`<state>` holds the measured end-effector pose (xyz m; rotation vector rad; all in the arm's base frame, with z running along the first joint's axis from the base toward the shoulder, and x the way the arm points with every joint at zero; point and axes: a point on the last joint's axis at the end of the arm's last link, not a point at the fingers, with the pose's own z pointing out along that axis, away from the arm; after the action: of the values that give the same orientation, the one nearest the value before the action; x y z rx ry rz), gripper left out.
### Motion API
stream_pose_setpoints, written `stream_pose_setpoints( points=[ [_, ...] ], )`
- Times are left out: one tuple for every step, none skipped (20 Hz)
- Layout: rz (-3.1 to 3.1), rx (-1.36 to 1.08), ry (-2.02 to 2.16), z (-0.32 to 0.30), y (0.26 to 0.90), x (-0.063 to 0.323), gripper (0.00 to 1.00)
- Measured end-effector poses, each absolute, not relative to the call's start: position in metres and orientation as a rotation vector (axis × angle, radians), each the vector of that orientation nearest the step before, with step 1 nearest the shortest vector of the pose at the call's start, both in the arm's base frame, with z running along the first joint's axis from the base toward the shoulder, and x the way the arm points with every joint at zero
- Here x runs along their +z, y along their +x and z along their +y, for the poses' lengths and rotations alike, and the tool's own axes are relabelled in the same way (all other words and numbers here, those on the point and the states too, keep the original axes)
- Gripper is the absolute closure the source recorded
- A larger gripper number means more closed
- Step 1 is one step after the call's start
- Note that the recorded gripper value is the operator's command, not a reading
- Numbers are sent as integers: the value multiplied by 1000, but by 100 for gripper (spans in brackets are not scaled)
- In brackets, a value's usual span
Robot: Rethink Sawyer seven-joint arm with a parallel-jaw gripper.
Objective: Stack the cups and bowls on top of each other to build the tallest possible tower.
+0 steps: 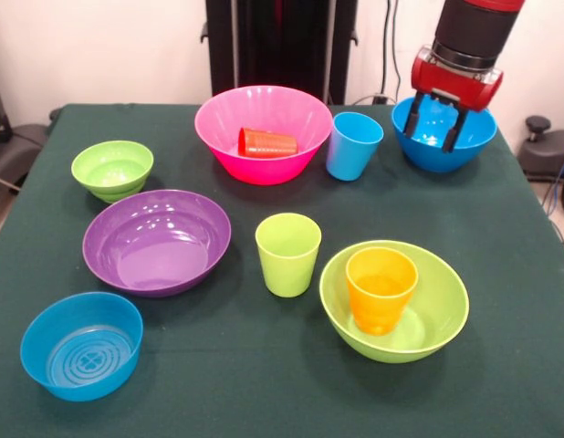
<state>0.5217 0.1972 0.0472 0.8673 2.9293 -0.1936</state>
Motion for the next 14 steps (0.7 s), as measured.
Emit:
stream_pose_setpoints(
  points=[
    [2923, -193, 867, 196, 522, 47, 0],
    [2920, -194, 867, 195, 522, 48, 0],
    [2918, -195, 867, 195, 523, 48, 0],
    [2912, -199, 866, 193, 523, 48, 0],
    [2909, -202, 866, 192, 523, 49, 0],
    [2904, -210, 866, 190, 522, 50, 0],
    [2902, -215, 866, 189, 522, 50, 0],
    [2899, -220, 866, 188, 522, 51, 0],
    [2894, -234, 865, 187, 520, 51, 0],
    [2893, -242, 862, 187, 519, 51, 0],
    [2893, -246, 861, 187, 518, 51, 0],
    [2893, -253, 857, 188, 517, 51, 0],
    [2895, -263, 851, 190, 514, 49, 0],
    [2898, -282, 837, 192, 509, 47, 0]
  ],
)
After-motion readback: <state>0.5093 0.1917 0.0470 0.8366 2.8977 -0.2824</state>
